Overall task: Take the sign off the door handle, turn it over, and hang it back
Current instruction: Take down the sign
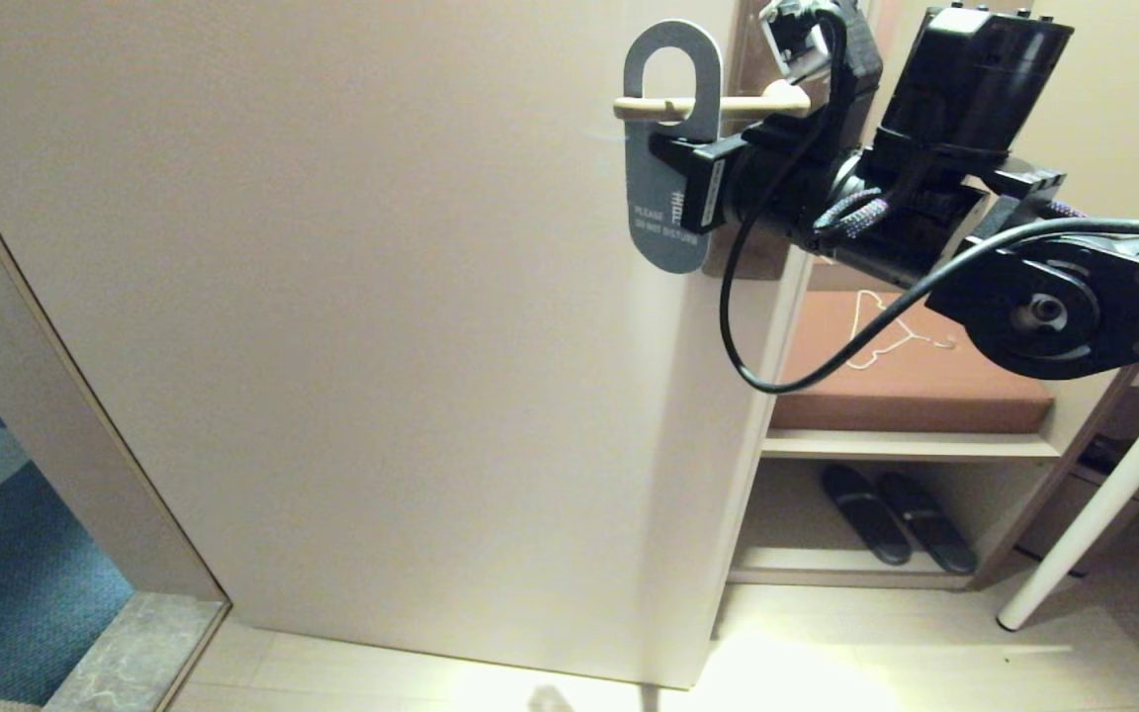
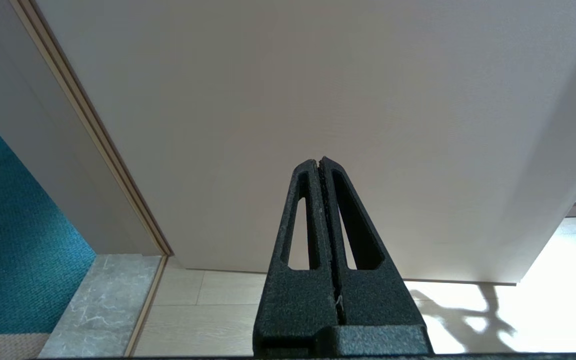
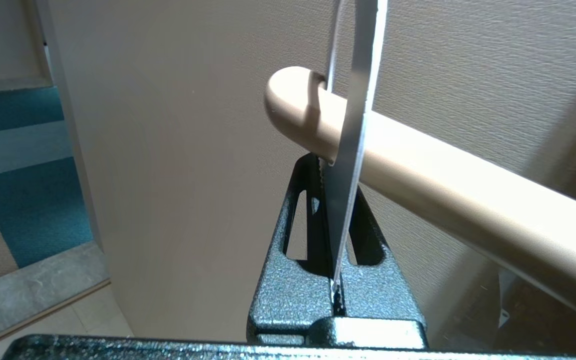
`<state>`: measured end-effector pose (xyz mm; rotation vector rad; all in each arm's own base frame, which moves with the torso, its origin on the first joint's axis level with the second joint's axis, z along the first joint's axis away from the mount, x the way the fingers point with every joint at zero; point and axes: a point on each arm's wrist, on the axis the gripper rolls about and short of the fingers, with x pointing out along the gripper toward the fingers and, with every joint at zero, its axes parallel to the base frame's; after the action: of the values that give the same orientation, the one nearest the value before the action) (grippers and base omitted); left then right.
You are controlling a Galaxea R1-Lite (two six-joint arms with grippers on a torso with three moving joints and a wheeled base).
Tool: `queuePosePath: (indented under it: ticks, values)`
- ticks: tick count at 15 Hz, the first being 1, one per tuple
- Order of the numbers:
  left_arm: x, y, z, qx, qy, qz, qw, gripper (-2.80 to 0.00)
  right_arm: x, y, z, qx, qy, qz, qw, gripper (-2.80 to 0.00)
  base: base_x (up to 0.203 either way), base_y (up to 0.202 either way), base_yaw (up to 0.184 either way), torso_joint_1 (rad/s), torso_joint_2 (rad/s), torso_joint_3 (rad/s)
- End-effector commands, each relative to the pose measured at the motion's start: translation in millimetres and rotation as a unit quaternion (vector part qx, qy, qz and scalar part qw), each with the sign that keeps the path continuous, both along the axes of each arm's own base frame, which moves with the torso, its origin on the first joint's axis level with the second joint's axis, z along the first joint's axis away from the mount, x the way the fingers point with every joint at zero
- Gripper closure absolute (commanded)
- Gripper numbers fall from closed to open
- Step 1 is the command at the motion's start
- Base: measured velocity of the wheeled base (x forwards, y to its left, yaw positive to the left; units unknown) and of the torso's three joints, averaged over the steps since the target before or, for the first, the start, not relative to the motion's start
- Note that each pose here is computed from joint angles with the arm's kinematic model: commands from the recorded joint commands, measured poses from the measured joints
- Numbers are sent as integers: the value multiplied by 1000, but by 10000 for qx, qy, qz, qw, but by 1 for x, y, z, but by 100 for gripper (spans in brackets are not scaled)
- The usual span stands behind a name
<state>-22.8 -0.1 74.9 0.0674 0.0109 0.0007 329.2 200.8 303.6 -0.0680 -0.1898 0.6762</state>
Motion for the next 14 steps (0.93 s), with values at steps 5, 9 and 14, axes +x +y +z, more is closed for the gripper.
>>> queuePosePath:
  ticks: [5, 9, 14]
  values:
    - [0, 0, 0, 0, 7, 2, 10000, 0, 9, 18, -9, 78, -152, 113, 9998, 0, 0, 0, 0, 0, 0, 0]
    - [0, 0, 0, 0, 7, 2, 10000, 0, 10, 27, -14, 106, -182, 187, 9996, 0, 0, 0, 0, 0, 0, 0]
    - [0, 0, 0, 0, 7, 2, 10000, 0, 1, 38, -15, 111, -122, 398, 9991, 0, 0, 0, 0, 0, 0, 0]
